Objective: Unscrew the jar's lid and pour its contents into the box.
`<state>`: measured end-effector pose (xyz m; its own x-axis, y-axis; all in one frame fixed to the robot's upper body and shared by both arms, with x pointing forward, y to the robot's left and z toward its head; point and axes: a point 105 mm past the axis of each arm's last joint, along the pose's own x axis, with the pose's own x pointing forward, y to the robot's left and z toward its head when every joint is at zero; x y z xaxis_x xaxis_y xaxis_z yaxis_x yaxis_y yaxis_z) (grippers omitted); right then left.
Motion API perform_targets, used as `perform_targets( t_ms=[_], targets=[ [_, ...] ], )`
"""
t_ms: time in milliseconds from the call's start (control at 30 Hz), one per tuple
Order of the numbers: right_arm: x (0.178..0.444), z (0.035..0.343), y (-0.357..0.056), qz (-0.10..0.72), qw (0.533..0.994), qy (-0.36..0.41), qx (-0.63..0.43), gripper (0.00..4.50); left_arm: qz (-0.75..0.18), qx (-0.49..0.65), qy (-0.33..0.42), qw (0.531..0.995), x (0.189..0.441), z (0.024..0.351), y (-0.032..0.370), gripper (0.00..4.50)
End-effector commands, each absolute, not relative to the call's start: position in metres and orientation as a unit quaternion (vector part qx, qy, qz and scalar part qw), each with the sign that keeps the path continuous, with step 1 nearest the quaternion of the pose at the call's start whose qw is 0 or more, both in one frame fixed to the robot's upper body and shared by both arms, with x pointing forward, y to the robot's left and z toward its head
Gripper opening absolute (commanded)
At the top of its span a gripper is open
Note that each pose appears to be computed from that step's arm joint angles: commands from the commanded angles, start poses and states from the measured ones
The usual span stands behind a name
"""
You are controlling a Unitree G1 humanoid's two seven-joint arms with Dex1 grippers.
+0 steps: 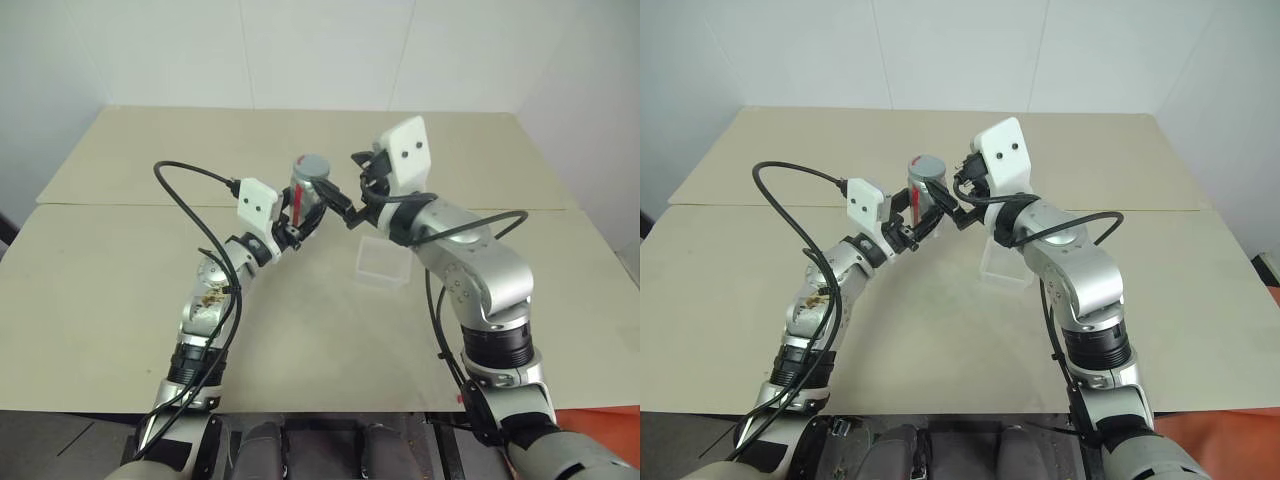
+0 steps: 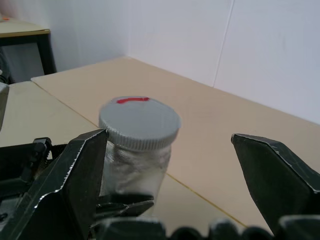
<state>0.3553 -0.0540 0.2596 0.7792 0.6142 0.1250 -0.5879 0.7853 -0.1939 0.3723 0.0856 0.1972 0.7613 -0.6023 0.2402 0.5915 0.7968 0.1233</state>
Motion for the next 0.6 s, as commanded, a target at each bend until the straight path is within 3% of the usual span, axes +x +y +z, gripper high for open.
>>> perform_targets(
  t_ms=[33,600],
  targets=[
    [0.3566,0.2708,-0.0683,0.294,0.947,-0.111,-0.069,4.46,-0.326,0.019,-0.174,0.929,0.3647,0.2181,0.0846,2.7],
    [0.351,0.2754,-0.0745,0.303,0.943,-0.119,-0.07,4.46,-0.324,0.019,-0.171,0.93,0.3653,0.2179,0.0873,2.7]
  ],
)
